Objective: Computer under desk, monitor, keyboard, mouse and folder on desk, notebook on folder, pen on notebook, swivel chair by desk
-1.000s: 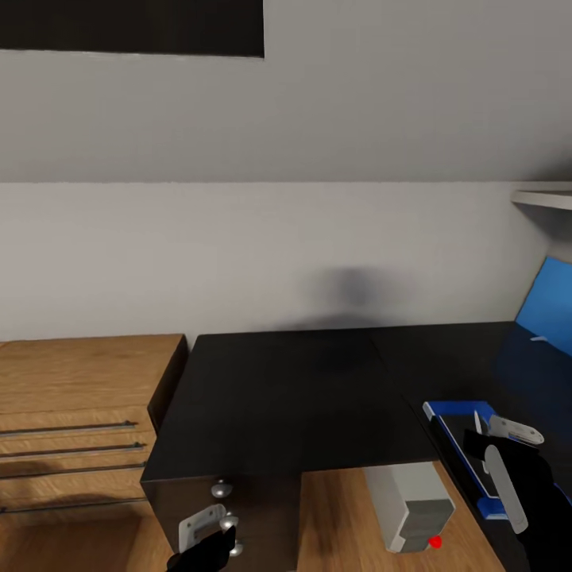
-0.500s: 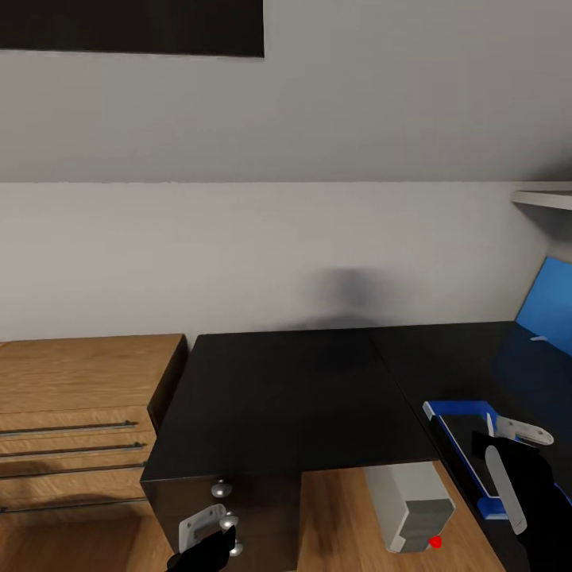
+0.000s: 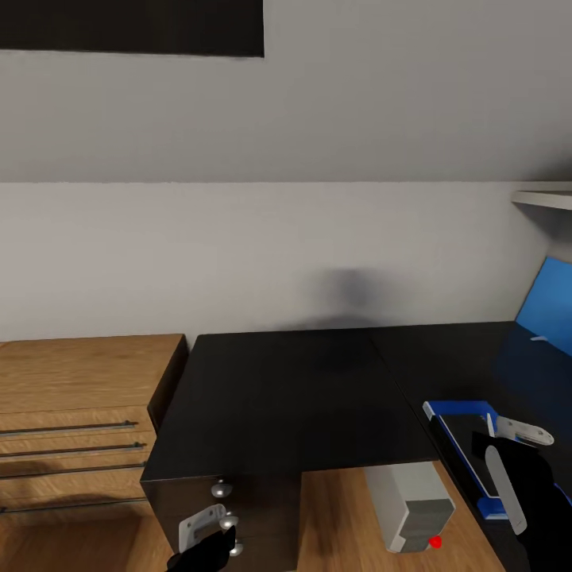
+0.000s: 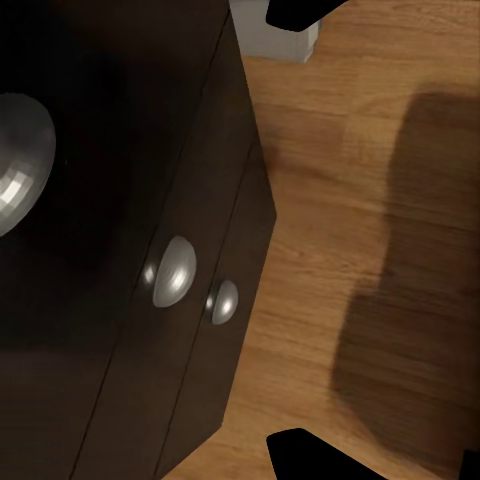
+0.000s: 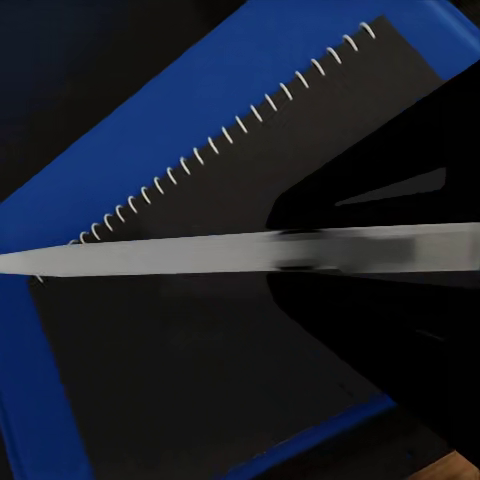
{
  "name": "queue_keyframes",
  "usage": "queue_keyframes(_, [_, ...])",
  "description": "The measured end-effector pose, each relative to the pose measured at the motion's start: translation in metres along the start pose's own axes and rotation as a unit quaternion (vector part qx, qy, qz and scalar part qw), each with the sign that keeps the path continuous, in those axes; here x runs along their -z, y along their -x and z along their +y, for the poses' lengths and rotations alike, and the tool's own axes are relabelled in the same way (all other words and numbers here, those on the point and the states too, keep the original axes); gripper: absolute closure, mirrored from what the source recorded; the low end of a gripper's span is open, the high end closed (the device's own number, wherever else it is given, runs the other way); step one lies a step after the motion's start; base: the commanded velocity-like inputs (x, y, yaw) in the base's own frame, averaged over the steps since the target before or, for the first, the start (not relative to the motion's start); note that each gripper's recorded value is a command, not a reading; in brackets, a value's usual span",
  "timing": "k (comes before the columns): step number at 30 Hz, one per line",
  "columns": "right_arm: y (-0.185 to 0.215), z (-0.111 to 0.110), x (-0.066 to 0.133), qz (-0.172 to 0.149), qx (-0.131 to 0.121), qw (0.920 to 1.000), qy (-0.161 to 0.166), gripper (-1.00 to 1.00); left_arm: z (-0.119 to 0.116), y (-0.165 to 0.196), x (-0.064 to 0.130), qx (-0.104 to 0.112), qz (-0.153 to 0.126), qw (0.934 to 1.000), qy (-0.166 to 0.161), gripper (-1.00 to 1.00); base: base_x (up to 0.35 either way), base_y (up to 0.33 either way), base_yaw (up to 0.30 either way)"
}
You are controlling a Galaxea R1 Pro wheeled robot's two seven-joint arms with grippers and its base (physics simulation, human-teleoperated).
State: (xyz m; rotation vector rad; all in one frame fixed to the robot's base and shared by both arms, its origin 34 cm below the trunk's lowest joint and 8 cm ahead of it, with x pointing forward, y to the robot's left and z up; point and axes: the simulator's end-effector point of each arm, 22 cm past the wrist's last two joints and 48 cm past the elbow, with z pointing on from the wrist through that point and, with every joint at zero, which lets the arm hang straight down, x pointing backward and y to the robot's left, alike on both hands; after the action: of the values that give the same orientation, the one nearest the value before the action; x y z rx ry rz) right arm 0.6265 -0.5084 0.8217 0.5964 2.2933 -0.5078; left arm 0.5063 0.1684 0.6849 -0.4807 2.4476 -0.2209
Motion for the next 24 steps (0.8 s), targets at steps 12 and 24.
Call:
queue_keyframes(12, [0.002, 0.001, 0.001, -0.002, -0.002, 1.0000, 0.002, -1.00, 0.000, 0.000, 0.000, 0.000, 0.000, 1.0000, 0.000, -1.00, 0.000, 0.000, 0.000])
queue_keyframes(24, [0.057, 0.061, 0.065, -0.081, -0.048, 0.9930, 0.072, -1.00, 0.000, -0.002, 0.000, -0.001, 0.002, 1.0000, -0.001, -1.00, 0.000, 0.000, 0.000])
